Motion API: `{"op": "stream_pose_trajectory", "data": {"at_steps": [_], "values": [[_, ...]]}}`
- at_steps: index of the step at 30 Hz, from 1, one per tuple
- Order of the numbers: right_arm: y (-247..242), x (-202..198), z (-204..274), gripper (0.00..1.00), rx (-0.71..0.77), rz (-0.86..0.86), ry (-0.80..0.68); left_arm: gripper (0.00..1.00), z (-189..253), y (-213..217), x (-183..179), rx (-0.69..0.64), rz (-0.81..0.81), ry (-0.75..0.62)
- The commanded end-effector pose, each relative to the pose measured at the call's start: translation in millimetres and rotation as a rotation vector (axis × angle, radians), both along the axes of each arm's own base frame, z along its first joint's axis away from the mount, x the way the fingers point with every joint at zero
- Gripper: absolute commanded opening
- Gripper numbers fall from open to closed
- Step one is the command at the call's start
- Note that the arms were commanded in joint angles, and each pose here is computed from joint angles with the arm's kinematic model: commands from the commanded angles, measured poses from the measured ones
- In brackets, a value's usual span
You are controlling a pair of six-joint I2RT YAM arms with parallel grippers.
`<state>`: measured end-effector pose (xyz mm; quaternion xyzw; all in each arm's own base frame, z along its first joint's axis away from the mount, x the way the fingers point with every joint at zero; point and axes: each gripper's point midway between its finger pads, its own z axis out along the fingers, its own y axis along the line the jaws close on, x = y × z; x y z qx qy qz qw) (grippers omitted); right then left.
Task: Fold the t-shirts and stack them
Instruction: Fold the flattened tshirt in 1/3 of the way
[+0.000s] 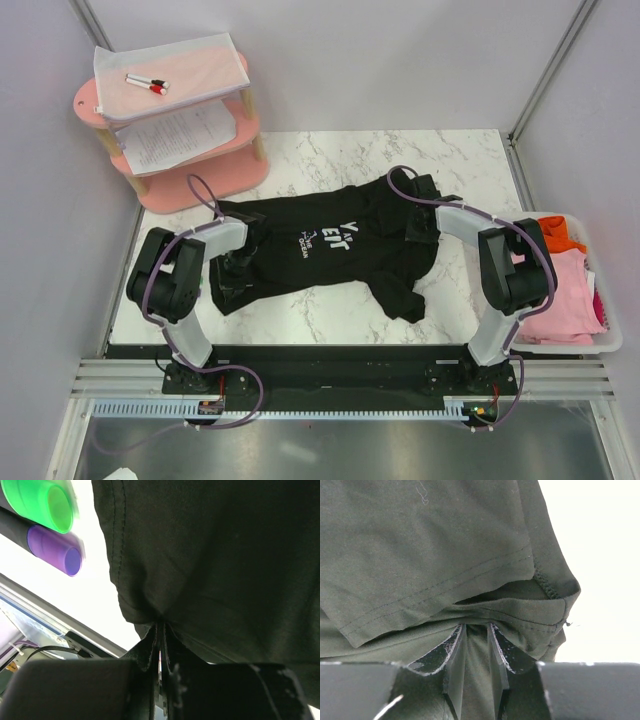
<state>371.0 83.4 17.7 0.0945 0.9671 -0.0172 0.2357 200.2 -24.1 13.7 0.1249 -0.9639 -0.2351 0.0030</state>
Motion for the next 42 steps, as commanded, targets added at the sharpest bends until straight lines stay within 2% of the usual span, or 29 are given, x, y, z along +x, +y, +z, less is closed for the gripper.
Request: {"op": "stream_pose_trajectory", "data": {"at_steps": [1,6,10,13,16,17,22,26,32,37,42], "values": [[-2,-6,3,0.32,0.010,0.021,0.014,0.02,5,-6,0,-0.011,-0.044,0.040],[20,-8,45,0.33,0.108,0.099,-0.082,0.02,1,-17,-6,-0.018,-0.077,0.063],[45,-19,70,0.31,0.131,0.185,-0.119,0.02,12,-26,-1,-0.045,-0.091,-0.003],[66,-27,82,0.24,0.151,0.242,-0.140,0.02,34,-37,11,-0.110,-0.104,-0.107],[88,-35,83,0.08,0.185,0.296,-0.138,0.02,62,-46,28,-0.175,-0.123,-0.224],[92,-37,77,0.00,0.185,0.308,-0.120,0.02,72,-50,36,-0.197,-0.129,-0.273],[100,-54,53,0.00,0.165,0.340,-0.034,0.02,97,-45,71,-0.198,-0.131,-0.387],[93,-65,43,0.00,0.125,0.330,0.008,0.02,81,-25,96,-0.158,-0.094,-0.356],[81,-81,30,0.00,0.084,0.312,0.058,0.02,40,-19,121,-0.137,-0.084,-0.288],[72,-97,15,0.00,0.042,0.294,0.114,0.02,8,-15,119,-0.115,-0.079,-0.186],[57,-120,0,0.00,-0.013,0.267,0.191,0.02,-5,-9,115,-0.104,-0.063,-0.139]]}}
